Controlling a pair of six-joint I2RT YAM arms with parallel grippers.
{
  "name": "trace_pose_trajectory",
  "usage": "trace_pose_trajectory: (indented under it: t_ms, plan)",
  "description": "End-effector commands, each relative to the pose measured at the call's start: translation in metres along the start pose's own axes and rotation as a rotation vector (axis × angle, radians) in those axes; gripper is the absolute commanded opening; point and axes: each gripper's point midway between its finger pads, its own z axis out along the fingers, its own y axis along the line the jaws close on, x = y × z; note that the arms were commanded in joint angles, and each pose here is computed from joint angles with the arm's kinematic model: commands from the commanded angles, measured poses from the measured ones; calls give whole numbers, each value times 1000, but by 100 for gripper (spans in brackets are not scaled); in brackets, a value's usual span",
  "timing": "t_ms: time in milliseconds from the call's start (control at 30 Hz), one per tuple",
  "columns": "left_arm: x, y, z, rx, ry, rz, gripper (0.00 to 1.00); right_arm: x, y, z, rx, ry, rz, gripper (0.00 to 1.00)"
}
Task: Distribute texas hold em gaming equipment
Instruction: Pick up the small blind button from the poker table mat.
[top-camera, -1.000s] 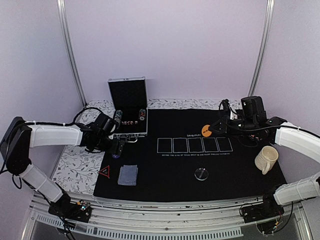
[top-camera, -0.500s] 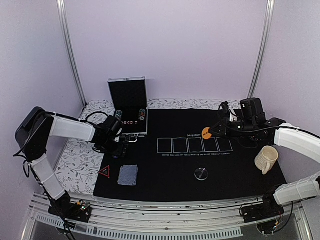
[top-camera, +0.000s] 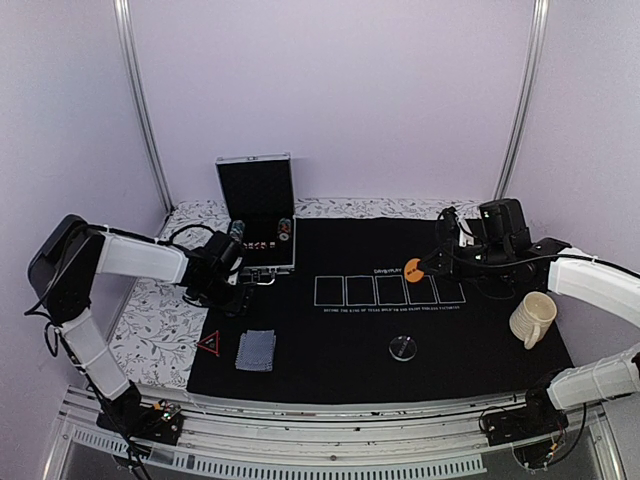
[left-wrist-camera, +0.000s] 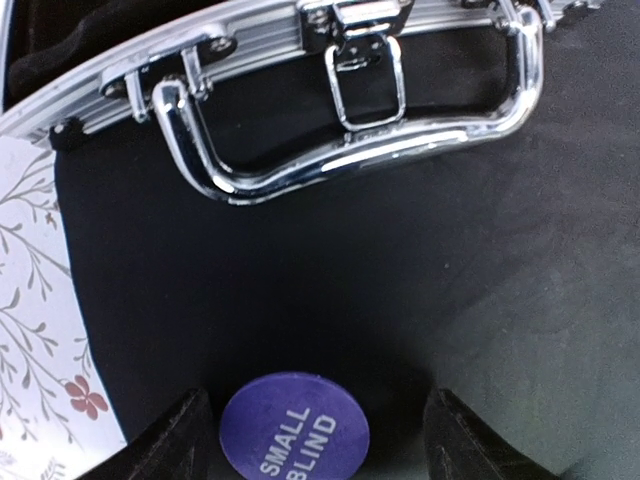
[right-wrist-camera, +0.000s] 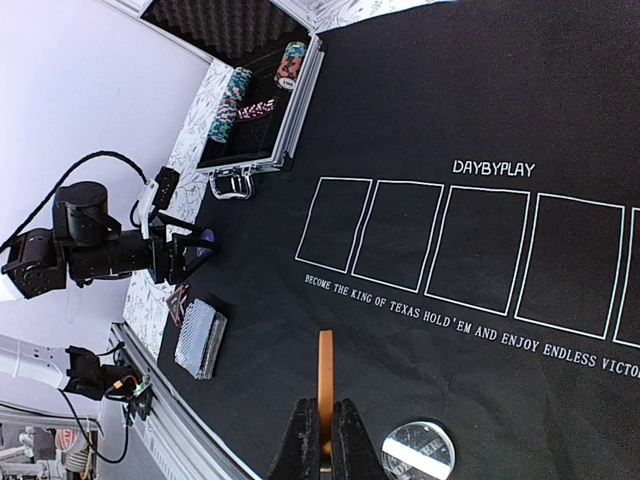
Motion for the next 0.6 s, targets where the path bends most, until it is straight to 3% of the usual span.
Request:
trace_pose_trajectory:
  t_ms: [0,567]
  plan:
    - [17,15,-1,-19,57,-29,75,-1,-3,-2,11,-12,-12,2]
    - [33,27,2,-80,129,-37,64,-2,-2,-4,12,-18,-24,2]
